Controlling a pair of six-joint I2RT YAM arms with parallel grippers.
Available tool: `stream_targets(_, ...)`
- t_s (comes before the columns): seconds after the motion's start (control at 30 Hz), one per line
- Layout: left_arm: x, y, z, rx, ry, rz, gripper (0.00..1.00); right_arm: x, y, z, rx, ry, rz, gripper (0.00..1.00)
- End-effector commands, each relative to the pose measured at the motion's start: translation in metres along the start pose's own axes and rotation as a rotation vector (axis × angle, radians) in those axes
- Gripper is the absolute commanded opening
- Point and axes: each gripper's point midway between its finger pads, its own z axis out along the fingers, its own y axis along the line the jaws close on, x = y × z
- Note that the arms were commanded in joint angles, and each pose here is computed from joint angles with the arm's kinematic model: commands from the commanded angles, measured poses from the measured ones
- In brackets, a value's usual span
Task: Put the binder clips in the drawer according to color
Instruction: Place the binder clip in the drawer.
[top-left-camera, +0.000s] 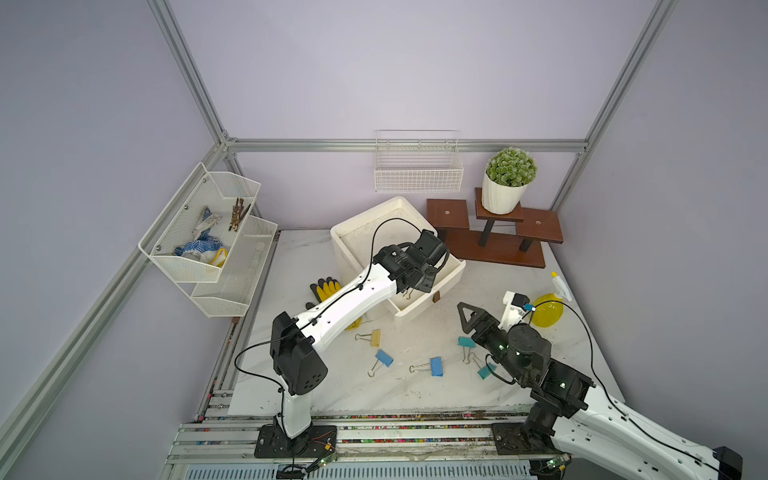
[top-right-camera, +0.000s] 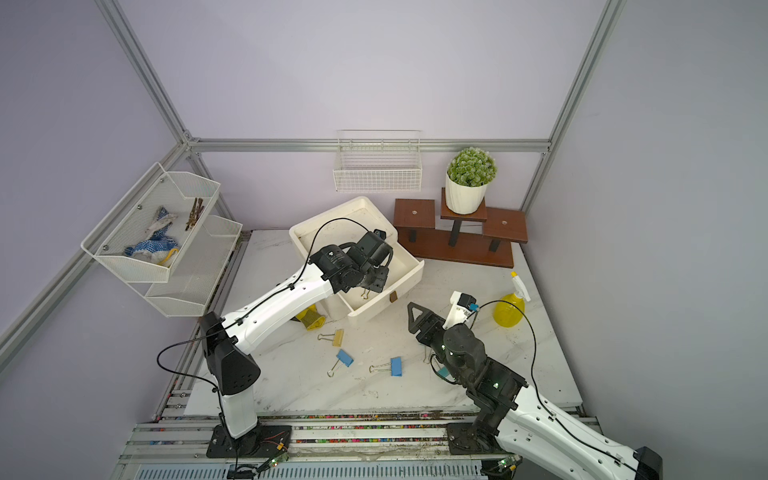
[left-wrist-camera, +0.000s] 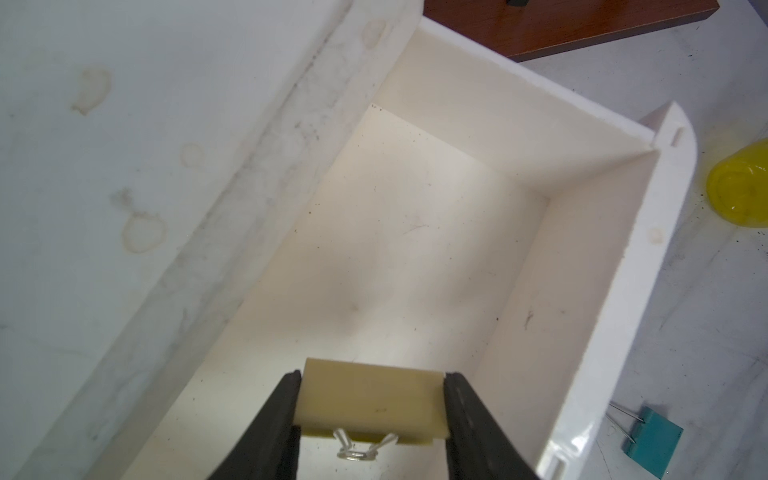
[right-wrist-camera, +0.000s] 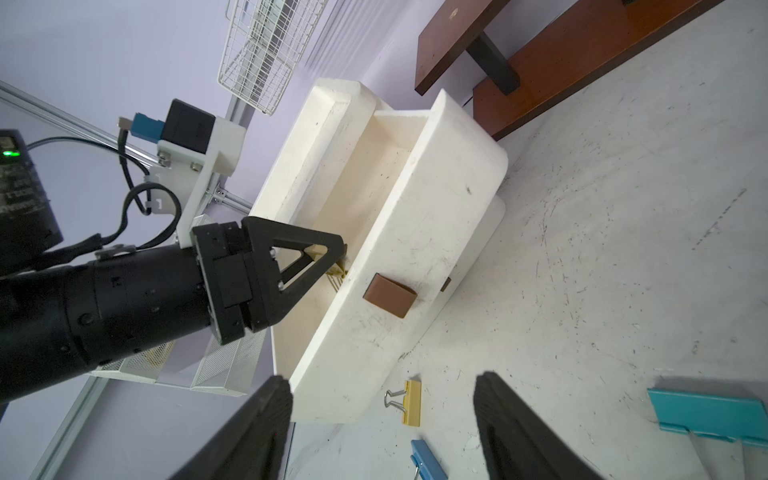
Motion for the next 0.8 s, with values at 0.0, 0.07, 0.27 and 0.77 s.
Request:
stream_targets(0.0,-0.008,0.008,-0.019,-0.003,-0.057,-0.029,0.48,-0.006,0.004,0.000,0.005,-0.013,-0.010,0.75)
stream_targets(0.07,-0.003,0.009,-0.019,-0.007,-0.041,-0.027,0.62,-0.005,0.003,0.001,0.007,-0.011,-0.010,0.75)
stream_targets(0.27,-0.004,0.005,-0.029,0.028,-0.046,-0.048,0.79,-0.004,0.004,0.003,0.009,-0.011,-0.010,0.76)
stream_targets(0.77,0.112,0.096,-0.103,0.004,-0.180,-0.669,0.67,-0.001,0.003,0.006,0.011,0.002,-0.020,0.76)
